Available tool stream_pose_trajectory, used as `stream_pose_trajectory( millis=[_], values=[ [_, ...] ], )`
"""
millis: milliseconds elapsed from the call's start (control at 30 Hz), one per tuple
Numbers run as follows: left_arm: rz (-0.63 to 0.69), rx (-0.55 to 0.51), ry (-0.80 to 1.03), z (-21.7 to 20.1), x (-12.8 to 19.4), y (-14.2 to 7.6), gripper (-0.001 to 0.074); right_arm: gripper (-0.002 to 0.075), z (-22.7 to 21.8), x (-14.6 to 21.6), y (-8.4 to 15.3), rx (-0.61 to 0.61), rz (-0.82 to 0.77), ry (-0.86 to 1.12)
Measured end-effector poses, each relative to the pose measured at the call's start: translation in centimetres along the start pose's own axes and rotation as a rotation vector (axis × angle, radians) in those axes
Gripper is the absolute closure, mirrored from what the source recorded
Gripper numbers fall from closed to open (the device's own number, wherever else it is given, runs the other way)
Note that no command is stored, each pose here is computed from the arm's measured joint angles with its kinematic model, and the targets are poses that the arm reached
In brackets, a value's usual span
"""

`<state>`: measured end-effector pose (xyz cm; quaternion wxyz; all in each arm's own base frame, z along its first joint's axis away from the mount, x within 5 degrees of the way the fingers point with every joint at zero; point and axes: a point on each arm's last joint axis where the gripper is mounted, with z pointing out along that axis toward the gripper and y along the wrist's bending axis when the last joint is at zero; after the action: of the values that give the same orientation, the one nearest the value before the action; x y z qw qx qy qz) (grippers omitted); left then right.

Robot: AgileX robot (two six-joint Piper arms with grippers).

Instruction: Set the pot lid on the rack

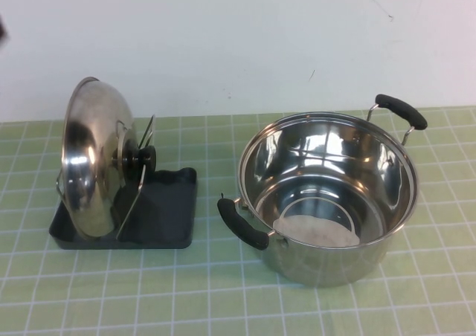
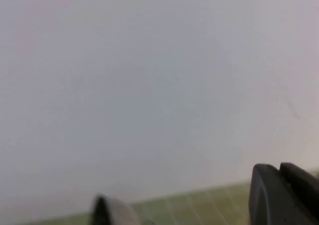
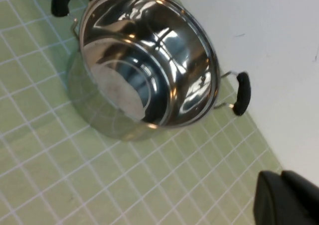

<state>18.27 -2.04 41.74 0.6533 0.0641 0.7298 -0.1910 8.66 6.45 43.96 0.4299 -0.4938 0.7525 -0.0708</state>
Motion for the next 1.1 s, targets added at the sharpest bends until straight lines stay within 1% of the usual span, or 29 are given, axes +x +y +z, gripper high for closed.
stream_pose_trajectory(
  millis=[67,133,233,300,333,400,433,500,533,567,600,667,767,967,1100],
  values=[
    [-0.024,0.120,0.110,-0.3,1.0,-1.2,0.0734,0.0727,-0.1,1.6,0.7,-0.023,0.014,0.001],
    [-0.031,0.221,0.234,-0.6,2.0,-2.1,0.0734,0.0727,0.4,3.4,2.0,-0.064,0.020,-0.012],
    [-0.014,0.301,0.372,-1.2,3.2,-2.7,0.0734,0.0727,1.4,5.5,4.2,-0.122,0.041,-0.110],
    [0.009,0.300,0.421,-1.5,3.6,-2.8,0.0734,0.0727,2.9,6.7,5.8,-0.152,0.061,-0.163],
    [0.026,0.274,0.434,-1.7,3.7,-2.6,0.0734,0.0727,3.5,7.2,6.5,-0.160,0.073,-0.179],
    [0.044,0.154,0.456,-2.2,3.9,-1.9,0.0734,0.0727,4.9,8.6,7.8,-0.171,0.097,-0.198],
    [0.048,0.081,0.459,-2.5,3.9,-1.4,0.0734,0.0727,5.6,9.3,8.5,-0.177,0.105,-0.199],
    [0.039,-0.111,0.498,-3.0,4.4,0.1,0.0734,0.0727,6.5,10.2,9.4,-0.186,0.107,-0.199],
    [0.030,-0.183,0.514,-3.2,4.7,0.7,0.0734,0.0727,7.1,10.8,10.0,-0.193,0.103,-0.186],
    [0.022,-0.280,0.526,-3.5,5.0,1.5,0.0734,0.0727,7.4,11.2,10.3,-0.197,0.101,-0.180],
    [0.021,-0.339,0.526,-3.7,5.3,2.0,0.0734,0.0727,7.8,11.5,10.6,-0.202,0.100,-0.169],
    [0.022,-0.395,0.497,-4.0,5.9,2.4,0.0734,0.0727,8.4,12.1,11.2,-0.213,0.093,-0.152],
    [0.062,-0.398,0.410,-4.8,7.4,2.1,0.0734,0.0727,8.6,12.2,11.4,-0.221,0.097,-0.158],
    [0.154,-0.310,0.279,-7.3,12.9,0.7,0.0735,0.0727,8.7,12.1,11.5,-0.223,0.104,-0.170],
    [0.133,-0.278,0.196,-8.8,15.0,0.2,0.0736,0.0727,8.7,12.3,11.5,-0.225,0.103,-0.151]
  ],
)
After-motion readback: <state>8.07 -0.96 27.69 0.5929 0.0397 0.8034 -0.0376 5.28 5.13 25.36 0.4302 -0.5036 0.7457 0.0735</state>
